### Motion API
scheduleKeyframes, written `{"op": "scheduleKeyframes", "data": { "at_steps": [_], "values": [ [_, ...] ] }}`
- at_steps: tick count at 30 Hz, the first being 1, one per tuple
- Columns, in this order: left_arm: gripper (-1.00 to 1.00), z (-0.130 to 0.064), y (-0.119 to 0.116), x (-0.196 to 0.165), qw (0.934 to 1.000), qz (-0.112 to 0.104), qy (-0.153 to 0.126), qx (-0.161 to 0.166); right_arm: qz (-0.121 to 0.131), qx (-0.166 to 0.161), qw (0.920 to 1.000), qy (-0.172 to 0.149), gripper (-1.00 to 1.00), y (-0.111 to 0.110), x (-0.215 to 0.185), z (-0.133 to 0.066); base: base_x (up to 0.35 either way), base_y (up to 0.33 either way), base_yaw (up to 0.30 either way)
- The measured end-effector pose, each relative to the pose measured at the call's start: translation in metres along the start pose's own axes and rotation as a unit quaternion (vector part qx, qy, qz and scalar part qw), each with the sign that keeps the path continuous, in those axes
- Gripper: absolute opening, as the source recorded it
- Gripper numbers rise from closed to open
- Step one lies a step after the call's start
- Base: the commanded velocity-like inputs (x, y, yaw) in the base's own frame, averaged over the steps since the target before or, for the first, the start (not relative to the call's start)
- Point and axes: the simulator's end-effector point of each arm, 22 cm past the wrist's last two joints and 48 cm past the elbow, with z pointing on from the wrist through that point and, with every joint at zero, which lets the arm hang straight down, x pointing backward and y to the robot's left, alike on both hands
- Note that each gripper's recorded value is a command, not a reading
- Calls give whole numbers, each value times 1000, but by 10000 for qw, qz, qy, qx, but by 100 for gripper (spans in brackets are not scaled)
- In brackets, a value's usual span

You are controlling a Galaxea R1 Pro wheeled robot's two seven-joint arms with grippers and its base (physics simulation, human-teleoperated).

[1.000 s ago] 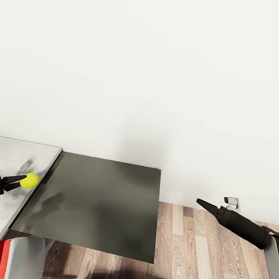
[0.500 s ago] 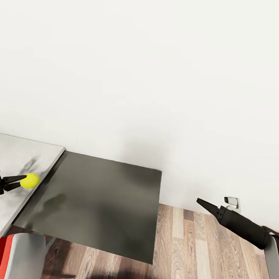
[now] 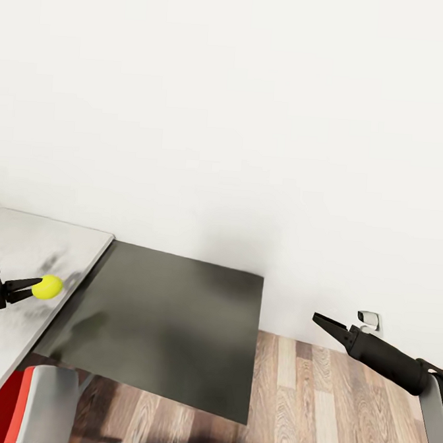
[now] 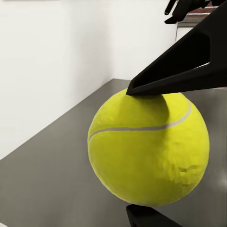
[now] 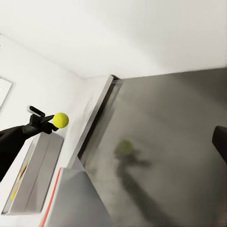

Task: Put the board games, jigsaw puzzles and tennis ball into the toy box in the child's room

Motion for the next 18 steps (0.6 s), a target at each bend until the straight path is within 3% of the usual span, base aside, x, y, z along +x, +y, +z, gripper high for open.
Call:
{"op": "scheduleKeyframes", "data": {
  "at_steps": [18],
  "values": [
    [-100, -4, -15, -5, 9999, 134, -56, 88, -91, -112, 9999, -94, 100, 13, -9, -3, 0, 0, 95]
  ]
}}
